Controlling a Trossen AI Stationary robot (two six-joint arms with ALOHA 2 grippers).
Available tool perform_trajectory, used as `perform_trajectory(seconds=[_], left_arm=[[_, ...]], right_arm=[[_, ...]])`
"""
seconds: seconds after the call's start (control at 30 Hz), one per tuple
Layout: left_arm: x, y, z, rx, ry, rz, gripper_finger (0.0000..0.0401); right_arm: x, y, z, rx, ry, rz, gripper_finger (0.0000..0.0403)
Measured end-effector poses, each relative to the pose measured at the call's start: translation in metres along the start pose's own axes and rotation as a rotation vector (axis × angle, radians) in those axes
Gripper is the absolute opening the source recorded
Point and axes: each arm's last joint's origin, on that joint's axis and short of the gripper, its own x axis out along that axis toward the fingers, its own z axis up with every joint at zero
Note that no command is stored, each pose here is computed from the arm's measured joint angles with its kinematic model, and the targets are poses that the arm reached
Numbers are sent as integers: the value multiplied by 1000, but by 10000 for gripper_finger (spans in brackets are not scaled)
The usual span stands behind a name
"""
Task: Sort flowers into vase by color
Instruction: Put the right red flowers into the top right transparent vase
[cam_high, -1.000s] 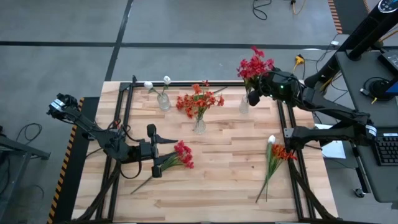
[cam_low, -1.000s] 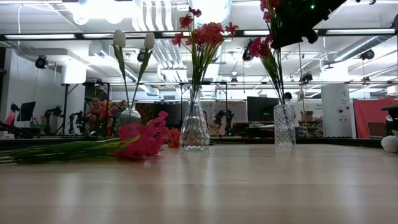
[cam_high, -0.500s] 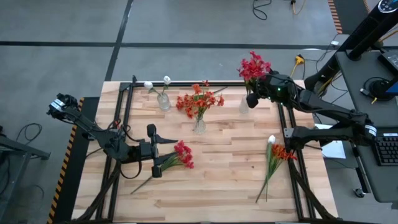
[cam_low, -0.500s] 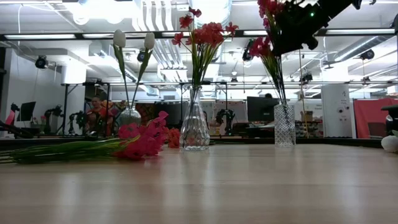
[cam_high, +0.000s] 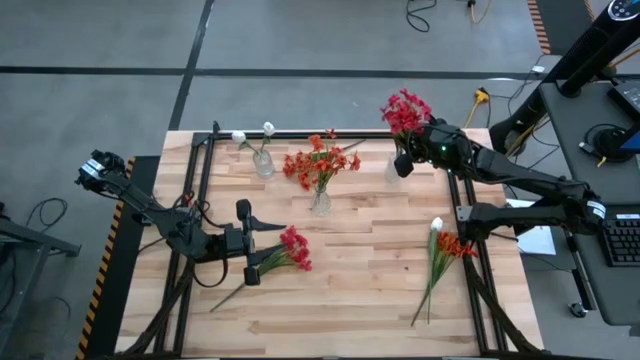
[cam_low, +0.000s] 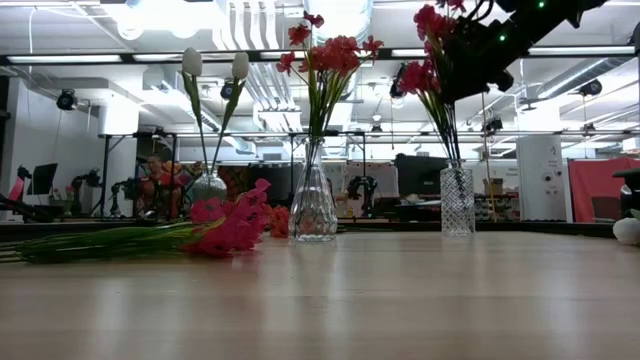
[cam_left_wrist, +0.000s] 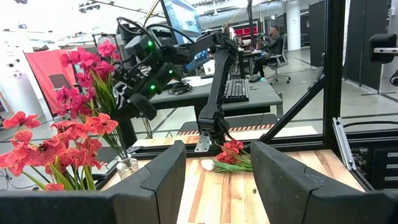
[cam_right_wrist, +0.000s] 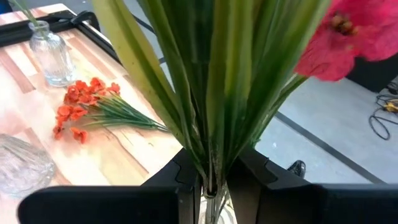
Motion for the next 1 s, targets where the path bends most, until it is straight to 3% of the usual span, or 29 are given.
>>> perform_trajectory(seconds=[0.5,1.0], left_arm=[[0,0,0,0,0,0,165],[0,0,0,0,0,0,165]], right_arm=[[1,0,-1,0,-9,1,59],[-2,-1,-5,31,56,-2,190]])
